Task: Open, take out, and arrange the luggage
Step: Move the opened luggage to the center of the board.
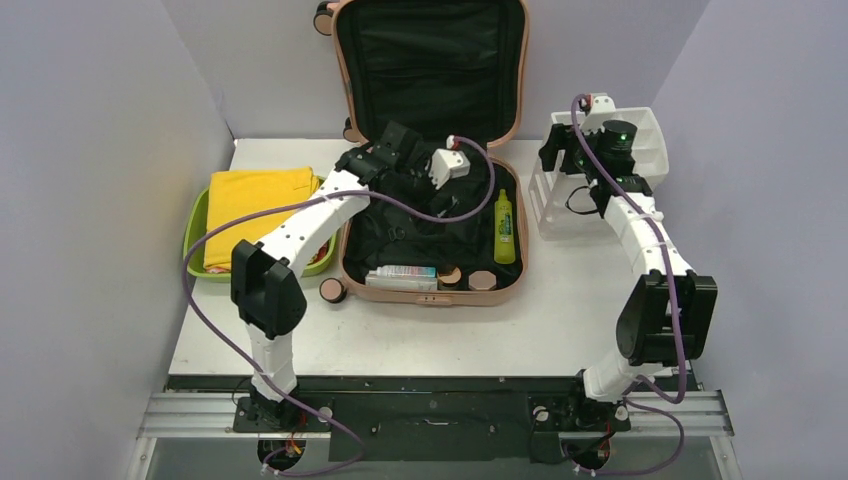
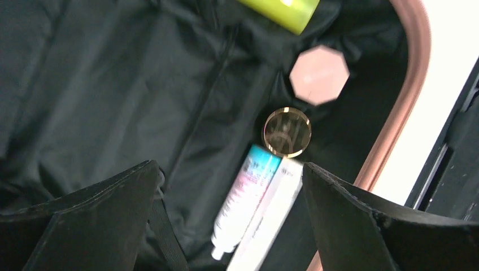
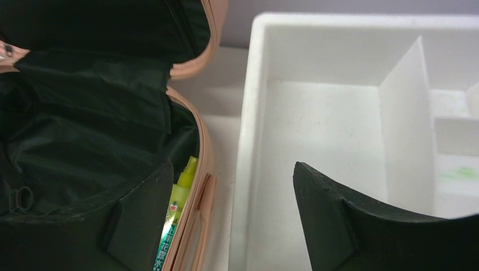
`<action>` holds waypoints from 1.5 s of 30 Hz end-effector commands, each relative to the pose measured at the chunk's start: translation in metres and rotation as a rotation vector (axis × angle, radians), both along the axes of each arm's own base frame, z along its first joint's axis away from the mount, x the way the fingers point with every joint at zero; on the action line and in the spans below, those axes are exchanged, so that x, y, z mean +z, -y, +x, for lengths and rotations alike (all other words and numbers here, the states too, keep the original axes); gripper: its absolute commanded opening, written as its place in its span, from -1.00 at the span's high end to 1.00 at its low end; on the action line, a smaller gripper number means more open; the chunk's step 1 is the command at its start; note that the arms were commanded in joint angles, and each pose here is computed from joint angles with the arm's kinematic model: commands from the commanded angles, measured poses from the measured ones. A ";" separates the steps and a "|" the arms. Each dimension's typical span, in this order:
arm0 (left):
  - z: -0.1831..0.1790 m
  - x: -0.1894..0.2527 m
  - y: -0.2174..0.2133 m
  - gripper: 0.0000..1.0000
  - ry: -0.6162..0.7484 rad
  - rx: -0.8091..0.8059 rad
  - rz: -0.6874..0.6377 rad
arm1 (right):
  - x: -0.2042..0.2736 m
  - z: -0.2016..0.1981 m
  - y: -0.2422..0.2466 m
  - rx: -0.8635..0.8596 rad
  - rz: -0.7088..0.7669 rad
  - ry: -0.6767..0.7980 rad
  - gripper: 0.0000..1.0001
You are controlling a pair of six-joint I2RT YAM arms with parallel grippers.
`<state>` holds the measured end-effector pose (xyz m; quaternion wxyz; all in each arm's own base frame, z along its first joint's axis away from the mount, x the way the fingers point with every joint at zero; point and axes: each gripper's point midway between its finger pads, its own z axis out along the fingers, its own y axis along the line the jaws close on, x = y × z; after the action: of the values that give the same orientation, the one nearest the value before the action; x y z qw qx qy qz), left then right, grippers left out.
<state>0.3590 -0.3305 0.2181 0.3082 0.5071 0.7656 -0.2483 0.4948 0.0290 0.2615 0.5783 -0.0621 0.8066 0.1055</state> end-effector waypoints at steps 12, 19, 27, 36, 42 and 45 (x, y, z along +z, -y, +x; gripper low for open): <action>0.119 -0.037 -0.101 -0.93 0.286 0.562 0.248 | 0.080 -0.061 -0.026 0.081 -0.131 0.214 -0.48; 0.155 -0.088 -0.122 -0.96 0.099 0.611 0.246 | 0.082 -0.085 -0.032 0.104 -0.135 0.238 -0.49; 0.148 -0.114 -0.141 -0.48 0.020 0.669 0.340 | 0.090 -0.099 -0.031 0.100 -0.148 0.278 -0.50; 0.124 -0.132 -0.192 0.27 -0.018 0.769 0.478 | 0.092 -0.104 -0.031 0.107 -0.156 0.295 -0.51; 0.118 -0.134 -0.239 0.45 -0.035 0.861 0.532 | 0.087 -0.107 -0.030 0.114 -0.174 0.287 -0.52; 0.116 -0.130 -0.260 0.51 -0.036 0.918 0.541 | 0.087 -0.108 -0.029 0.113 -0.185 0.286 -0.53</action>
<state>0.4736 -0.1497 0.0503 0.2214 0.2566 0.9400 0.0397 0.3931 0.0551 0.3300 0.6511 -0.1583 0.7399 0.0603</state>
